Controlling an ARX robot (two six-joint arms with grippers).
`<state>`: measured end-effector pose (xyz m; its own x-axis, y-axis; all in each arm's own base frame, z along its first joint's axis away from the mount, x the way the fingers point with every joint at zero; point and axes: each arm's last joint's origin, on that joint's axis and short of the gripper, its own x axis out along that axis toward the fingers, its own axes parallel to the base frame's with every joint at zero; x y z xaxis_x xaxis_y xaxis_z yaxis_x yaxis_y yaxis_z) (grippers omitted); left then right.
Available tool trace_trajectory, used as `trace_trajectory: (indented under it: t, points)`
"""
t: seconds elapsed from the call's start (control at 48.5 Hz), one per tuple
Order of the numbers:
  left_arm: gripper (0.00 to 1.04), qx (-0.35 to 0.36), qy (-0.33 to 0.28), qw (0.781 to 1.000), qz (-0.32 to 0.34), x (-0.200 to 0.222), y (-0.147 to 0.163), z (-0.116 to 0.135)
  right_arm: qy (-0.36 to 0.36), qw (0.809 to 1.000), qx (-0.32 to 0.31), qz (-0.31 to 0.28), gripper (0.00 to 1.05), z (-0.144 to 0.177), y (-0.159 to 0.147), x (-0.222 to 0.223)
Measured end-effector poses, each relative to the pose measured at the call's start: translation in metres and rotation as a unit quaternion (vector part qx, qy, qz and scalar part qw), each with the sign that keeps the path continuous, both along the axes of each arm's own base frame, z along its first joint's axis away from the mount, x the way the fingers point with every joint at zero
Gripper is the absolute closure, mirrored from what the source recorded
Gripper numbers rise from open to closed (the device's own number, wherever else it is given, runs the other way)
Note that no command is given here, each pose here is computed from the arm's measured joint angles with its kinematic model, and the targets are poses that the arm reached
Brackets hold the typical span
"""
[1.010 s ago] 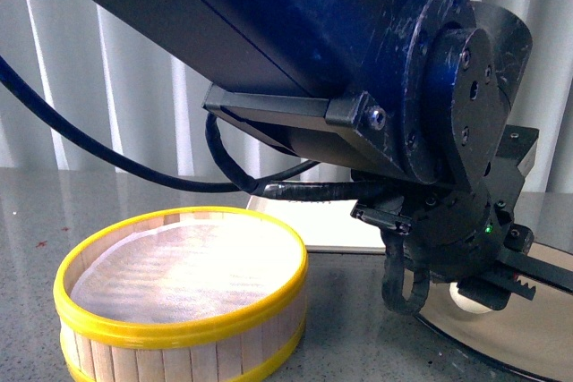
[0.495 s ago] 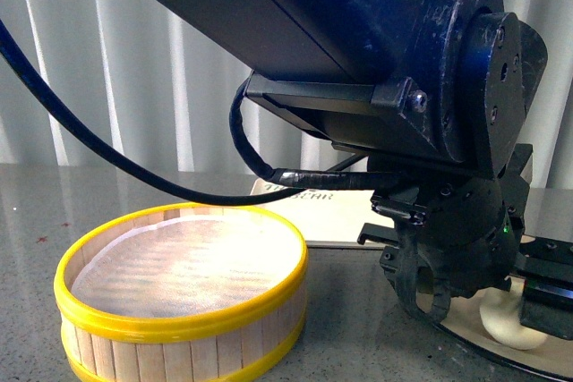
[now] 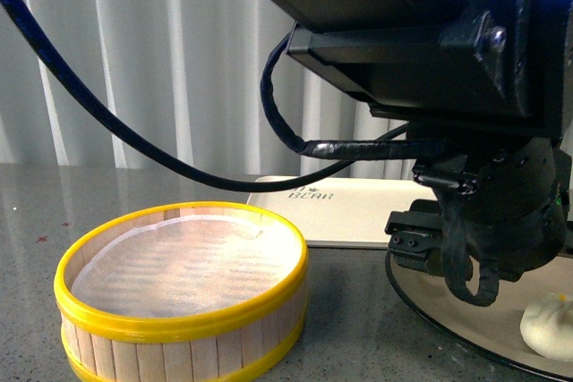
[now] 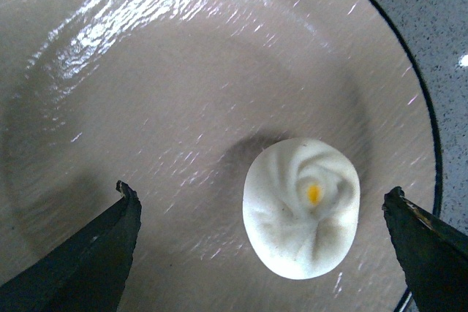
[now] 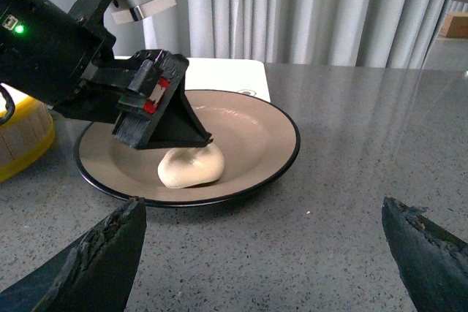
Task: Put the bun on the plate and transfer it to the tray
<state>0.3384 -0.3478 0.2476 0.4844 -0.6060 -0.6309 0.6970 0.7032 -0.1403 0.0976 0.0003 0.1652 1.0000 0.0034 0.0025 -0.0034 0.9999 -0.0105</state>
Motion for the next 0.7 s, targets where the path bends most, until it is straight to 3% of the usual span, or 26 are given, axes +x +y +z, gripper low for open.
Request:
trace_trajectory:
  t: [0.185, 0.33, 0.392, 0.515, 0.618, 0.701]
  points:
    - [0.07, -0.013, -0.003, 1.000, 0.017, 0.005, 0.001, 0.008, 0.000, 1.000, 0.000, 0.000, 0.09, 0.000, 0.000, 0.000]
    - [0.07, -0.044, -0.041, 0.996, 0.073, 0.026, 0.032, 0.024, 0.000, 1.000, 0.000, 0.000, 0.09, 0.000, 0.000, 0.000]
    - [0.07, -0.061, -0.072, 0.988, 0.124, 0.039, 0.065, 0.040, 0.000, 1.000, 0.000, 0.000, 0.09, 0.000, 0.000, 0.000]
    - [0.07, -0.093, -0.116, 0.956, 0.252, 0.055, 0.179, 0.077, 0.000, 1.000, 0.000, 0.000, 0.09, 0.000, 0.000, 0.000]
    - [0.07, -0.050, -0.109, 0.929, 0.350, 0.035, 0.276, 0.080, 0.000, 1.000, 0.000, 0.000, 0.09, 0.000, 0.000, 0.000]
    - [0.07, -0.038, -0.113, 0.916, 0.384, 0.026, 0.303, 0.082, 0.000, 1.000, 0.000, 0.000, 0.09, 0.000, 0.000, 0.000]
